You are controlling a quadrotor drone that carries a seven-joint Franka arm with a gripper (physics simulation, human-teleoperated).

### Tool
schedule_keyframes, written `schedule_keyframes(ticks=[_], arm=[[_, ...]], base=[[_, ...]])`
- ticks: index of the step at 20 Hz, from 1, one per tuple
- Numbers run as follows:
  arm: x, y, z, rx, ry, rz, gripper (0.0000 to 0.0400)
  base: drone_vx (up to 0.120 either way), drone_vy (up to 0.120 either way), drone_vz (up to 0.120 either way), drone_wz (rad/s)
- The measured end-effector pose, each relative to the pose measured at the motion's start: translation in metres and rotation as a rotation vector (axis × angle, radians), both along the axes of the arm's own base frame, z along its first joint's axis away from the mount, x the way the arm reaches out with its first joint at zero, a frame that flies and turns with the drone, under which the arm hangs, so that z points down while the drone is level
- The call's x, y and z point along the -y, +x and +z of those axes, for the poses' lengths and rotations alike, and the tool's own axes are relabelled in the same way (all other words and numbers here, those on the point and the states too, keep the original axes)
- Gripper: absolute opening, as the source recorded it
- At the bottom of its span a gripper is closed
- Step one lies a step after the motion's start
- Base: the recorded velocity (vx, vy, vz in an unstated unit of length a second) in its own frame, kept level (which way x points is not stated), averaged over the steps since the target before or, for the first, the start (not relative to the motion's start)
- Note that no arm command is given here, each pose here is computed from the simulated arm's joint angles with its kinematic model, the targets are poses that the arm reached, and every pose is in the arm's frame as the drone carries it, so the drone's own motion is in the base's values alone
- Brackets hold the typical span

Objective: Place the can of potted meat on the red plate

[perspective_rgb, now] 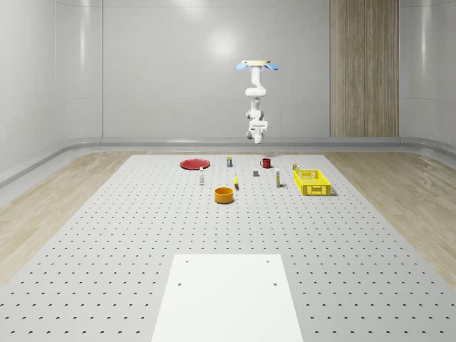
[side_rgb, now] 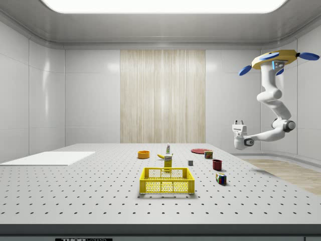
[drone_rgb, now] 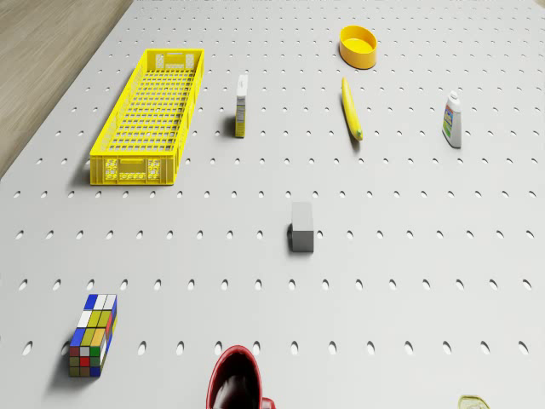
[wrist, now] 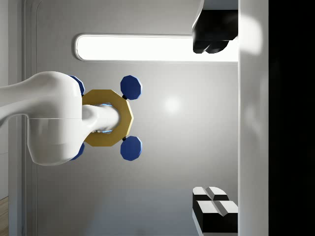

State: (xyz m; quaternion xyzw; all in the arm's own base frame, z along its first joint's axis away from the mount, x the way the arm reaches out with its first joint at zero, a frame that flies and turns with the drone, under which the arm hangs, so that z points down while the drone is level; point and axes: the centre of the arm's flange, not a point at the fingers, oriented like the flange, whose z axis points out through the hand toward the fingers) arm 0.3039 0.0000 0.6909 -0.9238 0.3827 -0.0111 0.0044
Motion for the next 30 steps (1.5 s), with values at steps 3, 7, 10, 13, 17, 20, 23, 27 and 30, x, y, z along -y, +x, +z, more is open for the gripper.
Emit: schedule_keyframes(ticks=[3, 7, 10, 13, 17, 20, 23, 27, 30], arm=[[0.0000, -0.0002, 0.0002, 0.0023, 0.000, 0.000, 0.0400], [-0.0001, -0.0005, 0.0004, 0.0053, -0.001, 0.000, 0.0400], [-0.0002, -0.0007, 0.0004, 0.0076, -0.002, 0.000, 0.0400], [-0.0003, -0.0009, 0.0004, 0.0099, -0.003, 0.000, 0.0400], [-0.0007, -0.0012, 0.0004, 0.0129, -0.007, 0.000, 0.0400], [-0.0012, -0.0015, 0.0004, 0.0152, -0.012, 0.000, 0.0400], [-0.0020, -0.0017, 0.0004, 0.0175, -0.020, 0.000, 0.0400], [-0.0039, -0.0020, 0.0003, 0.0205, -0.039, -0.001, 0.0400], [-0.0065, -0.0022, 0.0002, 0.0227, -0.066, -0.001, 0.0400]], base=[[0.013, -0.120, 0.000, 0.000], [0.000, -0.120, 0.000, 0.000], [0.000, -0.120, 0.000, 0.000], [0.000, -0.120, 0.000, 0.000], [0.000, -0.120, 0.000, 0.000], [0.000, -0.120, 0.000, 0.000], [0.000, -0.120, 0.000, 0.000], [0.000, -0.120, 0.000, 0.000], [0.000, -0.120, 0.000, 0.000]])
